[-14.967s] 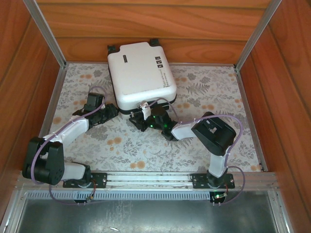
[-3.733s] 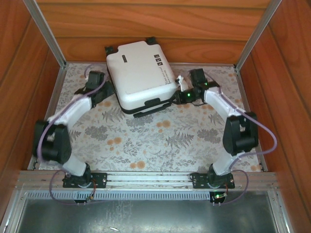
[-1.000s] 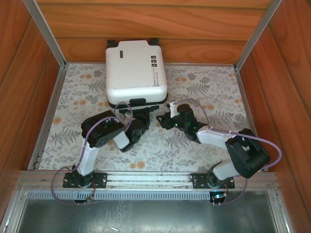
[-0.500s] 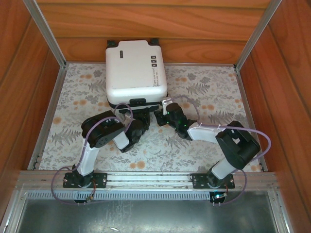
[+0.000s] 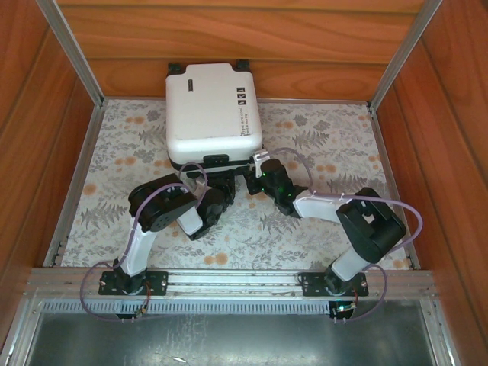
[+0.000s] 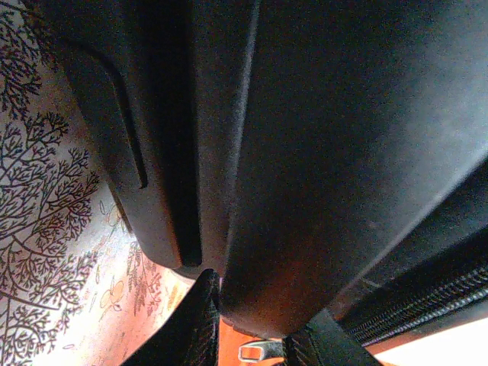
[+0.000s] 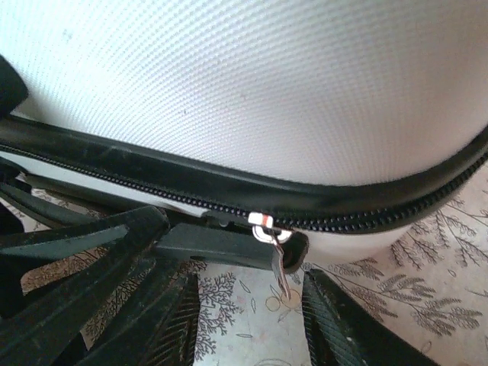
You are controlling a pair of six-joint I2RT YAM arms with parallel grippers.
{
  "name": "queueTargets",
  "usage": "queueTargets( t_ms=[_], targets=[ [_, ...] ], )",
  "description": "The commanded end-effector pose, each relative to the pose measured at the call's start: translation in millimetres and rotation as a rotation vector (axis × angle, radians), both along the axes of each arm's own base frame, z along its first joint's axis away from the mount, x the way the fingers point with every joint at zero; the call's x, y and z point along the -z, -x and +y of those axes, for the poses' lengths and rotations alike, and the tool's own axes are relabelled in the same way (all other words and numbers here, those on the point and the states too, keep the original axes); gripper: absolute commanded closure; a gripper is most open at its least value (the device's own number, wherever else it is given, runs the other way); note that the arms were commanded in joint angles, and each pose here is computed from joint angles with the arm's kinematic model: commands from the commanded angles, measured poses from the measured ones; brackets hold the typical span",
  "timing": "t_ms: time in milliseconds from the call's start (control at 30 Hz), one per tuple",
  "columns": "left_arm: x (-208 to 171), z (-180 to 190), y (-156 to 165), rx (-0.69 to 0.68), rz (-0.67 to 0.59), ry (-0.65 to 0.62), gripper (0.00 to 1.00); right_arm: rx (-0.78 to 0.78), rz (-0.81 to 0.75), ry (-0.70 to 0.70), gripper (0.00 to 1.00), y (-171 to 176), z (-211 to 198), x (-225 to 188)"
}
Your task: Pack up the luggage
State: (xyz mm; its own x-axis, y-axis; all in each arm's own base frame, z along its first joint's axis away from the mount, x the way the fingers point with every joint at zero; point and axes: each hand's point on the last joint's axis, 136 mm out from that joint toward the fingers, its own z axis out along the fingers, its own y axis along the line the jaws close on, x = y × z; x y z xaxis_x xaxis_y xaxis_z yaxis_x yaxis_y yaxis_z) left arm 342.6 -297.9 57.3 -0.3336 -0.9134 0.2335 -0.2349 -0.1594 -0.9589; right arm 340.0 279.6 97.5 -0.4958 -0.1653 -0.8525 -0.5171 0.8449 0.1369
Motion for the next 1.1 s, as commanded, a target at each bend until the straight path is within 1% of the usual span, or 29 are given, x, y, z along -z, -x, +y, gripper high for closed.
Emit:
queueTargets(
  t_ms=[0,133,233,433,533,567,600,700,767,867,1067],
  targets=[
    [62,19,26,0.02,0.136,-0.094,1.0,-0.053,-0.021,-0.037,0.61,-7,13,-8],
    [64,19,28,0.025,0.14,-0.101,1.0,0.01,-0.018,-0.019,0.71,-16,6,0],
    [65,20,29,0.029,0.144,-0.101,1.0,0.066,-0.006,0.008,0.83,-22,-1,12],
    [68,28,36,0.027,0.159,-0.116,1.0,0.12,-0.022,0.015,1.0,-25,-11,12],
    [75,34,43,0.052,0.176,-0.155,1.0,0.124,-0.022,0.003,1.0,-21,-20,12],
    [80,37,48,0.064,0.189,-0.174,1.0,0.125,-0.031,-0.028,1.0,-21,-25,1],
    [85,42,53,0.071,0.203,-0.19,1.0,0.13,-0.026,-0.041,1.0,-22,-30,0],
    [108,65,73,0.07,0.278,-0.243,1.0,0.15,-0.006,-0.058,1.0,-22,-50,-2],
    [122,86,88,0.049,0.338,-0.275,1.0,0.152,0.01,-0.045,1.0,-23,-59,-2],
    [134,106,103,0.036,0.391,-0.312,1.0,0.151,0.035,-0.016,1.0,-23,-67,-2],
    [137,120,119,0.06,0.425,-0.35,1.0,0.19,0.047,0.063,1.0,-19,-88,-1]
  ],
)
